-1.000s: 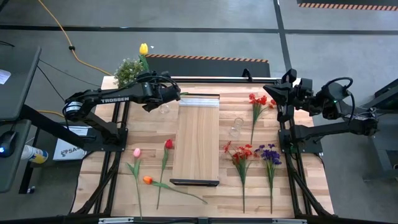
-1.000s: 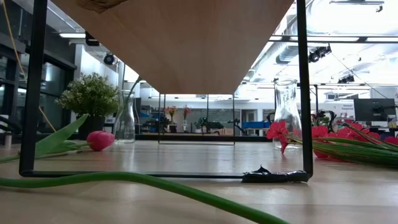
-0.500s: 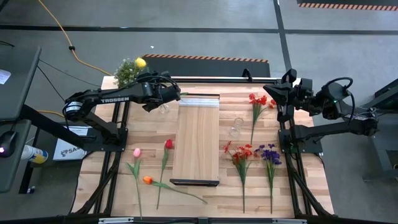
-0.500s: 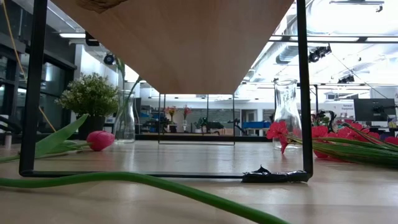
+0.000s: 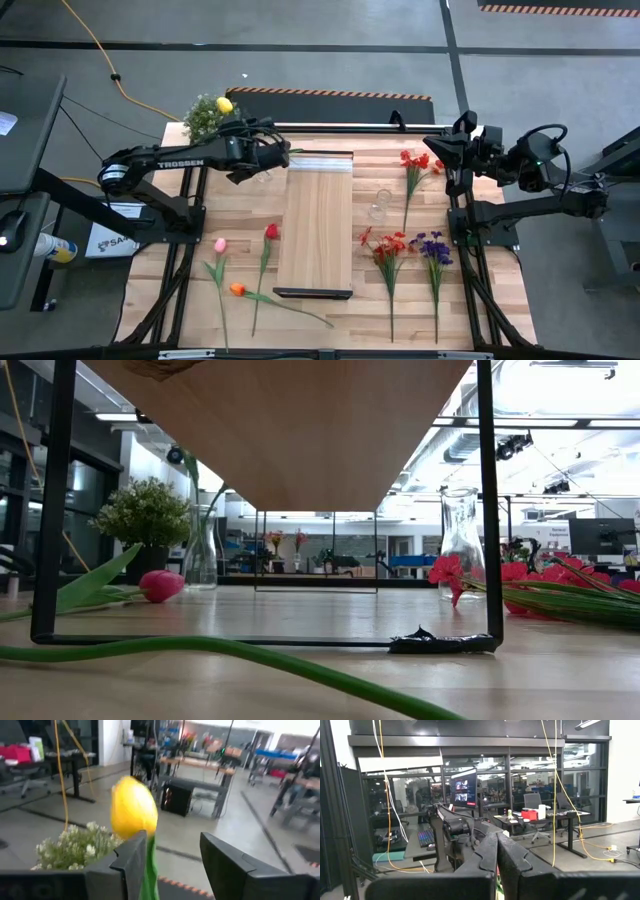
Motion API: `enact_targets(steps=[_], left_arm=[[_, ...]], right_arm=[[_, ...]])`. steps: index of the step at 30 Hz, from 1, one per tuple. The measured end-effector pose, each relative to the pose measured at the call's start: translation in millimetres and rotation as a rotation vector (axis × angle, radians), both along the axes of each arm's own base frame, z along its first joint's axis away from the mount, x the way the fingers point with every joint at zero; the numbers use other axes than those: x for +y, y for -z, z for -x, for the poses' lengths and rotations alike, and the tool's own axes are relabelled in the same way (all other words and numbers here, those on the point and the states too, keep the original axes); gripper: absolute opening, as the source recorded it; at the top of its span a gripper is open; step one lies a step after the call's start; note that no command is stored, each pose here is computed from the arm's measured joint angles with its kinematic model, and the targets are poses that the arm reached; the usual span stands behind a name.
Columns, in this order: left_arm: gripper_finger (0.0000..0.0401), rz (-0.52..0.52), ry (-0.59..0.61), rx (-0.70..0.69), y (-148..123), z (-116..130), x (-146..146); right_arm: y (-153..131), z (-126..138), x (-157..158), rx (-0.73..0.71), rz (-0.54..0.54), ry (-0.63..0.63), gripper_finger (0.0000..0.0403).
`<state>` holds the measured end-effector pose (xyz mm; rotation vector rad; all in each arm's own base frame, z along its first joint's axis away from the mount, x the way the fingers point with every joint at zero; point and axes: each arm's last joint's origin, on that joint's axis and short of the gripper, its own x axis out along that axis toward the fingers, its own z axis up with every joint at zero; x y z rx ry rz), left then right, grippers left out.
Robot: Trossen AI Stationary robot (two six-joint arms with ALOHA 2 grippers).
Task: Pick and place flowers into a vace then onto a shelf
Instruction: Put the pink flower into the left vase
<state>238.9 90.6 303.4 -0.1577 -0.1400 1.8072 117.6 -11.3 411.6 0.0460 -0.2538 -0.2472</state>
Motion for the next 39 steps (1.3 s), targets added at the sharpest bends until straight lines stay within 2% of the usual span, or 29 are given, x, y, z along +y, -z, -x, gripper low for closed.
enact_targets(steps=[7,11,17,21,26,32,36,39], left_arm=[[0.0223,-0.027,0.047,0.050,-12,3,-15],[0.0226,-0.030,0.074,0.025,-26,5,-22],[0.0227,-0.027,0.142,0.054,-58,4,-39],[0.0224,0.012,0.228,0.124,-84,1,-53],[0.0223,0.112,0.444,0.183,-121,3,-76],[0.0221,0.249,0.815,0.181,-156,11,-104],[0.0221,0.335,1.050,0.148,-164,13,-124],[0.0221,0.448,1.186,0.070,-162,14,-139]], right_arm=[[0,0,0,0.000,0.000,0.000,0.0000],[0,0,0,0.000,0.000,0.000,0.0000],[0,0,0,-0.001,-0.003,-0.003,0.0000],[0,0,0,-0.004,-0.001,-0.007,0.0000],[0,0,0,-0.004,0.000,-0.015,0.0000],[0,0,0,-0.009,-0.021,-0.021,0.0000],[0,0,0,-0.012,-0.046,-0.027,0.0000],[0,0,0,-0.013,-0.049,-0.028,0.0000]])
